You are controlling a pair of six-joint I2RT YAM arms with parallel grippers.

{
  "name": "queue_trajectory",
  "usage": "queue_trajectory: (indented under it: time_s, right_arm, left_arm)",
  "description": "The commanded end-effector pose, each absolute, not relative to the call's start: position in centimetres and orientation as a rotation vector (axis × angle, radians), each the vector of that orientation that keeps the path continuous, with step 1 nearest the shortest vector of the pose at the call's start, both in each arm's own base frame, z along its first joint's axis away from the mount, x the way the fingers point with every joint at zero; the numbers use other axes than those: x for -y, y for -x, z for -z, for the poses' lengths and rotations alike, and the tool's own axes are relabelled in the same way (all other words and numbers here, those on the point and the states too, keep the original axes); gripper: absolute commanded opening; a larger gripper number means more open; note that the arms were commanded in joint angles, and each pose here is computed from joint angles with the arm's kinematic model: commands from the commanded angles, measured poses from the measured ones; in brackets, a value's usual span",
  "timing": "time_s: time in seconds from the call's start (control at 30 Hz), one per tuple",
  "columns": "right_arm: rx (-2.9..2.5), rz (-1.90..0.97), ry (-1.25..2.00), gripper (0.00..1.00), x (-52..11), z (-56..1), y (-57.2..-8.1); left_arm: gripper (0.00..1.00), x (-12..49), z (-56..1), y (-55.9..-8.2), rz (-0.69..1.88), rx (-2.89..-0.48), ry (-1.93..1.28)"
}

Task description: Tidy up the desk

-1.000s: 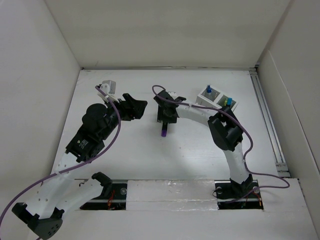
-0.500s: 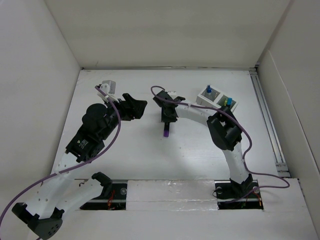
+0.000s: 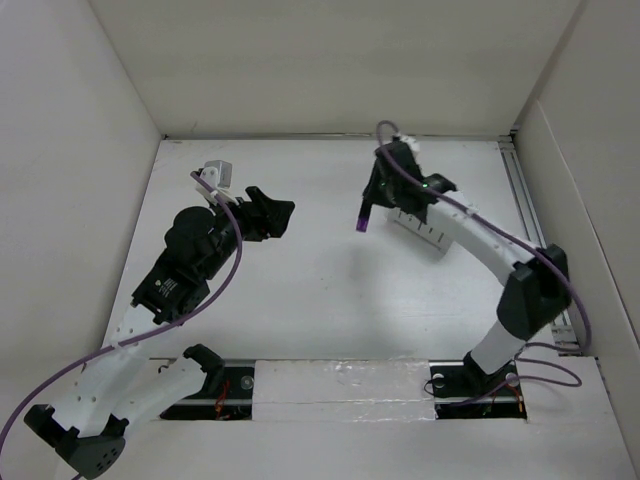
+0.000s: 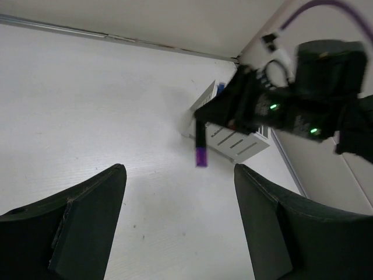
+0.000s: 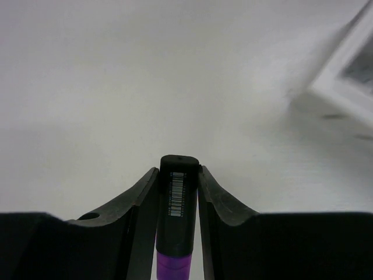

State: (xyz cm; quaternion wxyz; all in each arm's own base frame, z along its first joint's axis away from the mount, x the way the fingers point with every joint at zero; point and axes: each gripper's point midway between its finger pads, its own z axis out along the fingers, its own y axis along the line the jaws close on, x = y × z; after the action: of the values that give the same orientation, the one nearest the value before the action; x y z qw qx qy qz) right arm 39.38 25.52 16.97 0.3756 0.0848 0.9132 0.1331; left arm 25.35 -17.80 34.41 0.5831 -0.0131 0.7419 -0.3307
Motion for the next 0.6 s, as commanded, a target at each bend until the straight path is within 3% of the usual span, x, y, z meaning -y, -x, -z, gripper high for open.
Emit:
queue_trajectory:
  time_s: [0.0,0.3,0.57]
  right_arm:
    - [-2.167,-0.347,-0.349,0.00,-19.4,-22.2,-41.3]
    - [-1.947,-0.020,-0.645,0.00,-0.7,-26.1,-43.5]
    - [-1.893,0.253,-0.683,0.00,4.8,-26.5,-44.8]
  left_arm:
    - [0.71,18.2,-35.1,-25.3,0.796,-1.704,0.018]
    - [0.71,18.8,-35.1,-25.5,0.825,-1.706,0.014]
    - [0.71,19.1,-34.6,-26.1,0.812,-1.726,0.018]
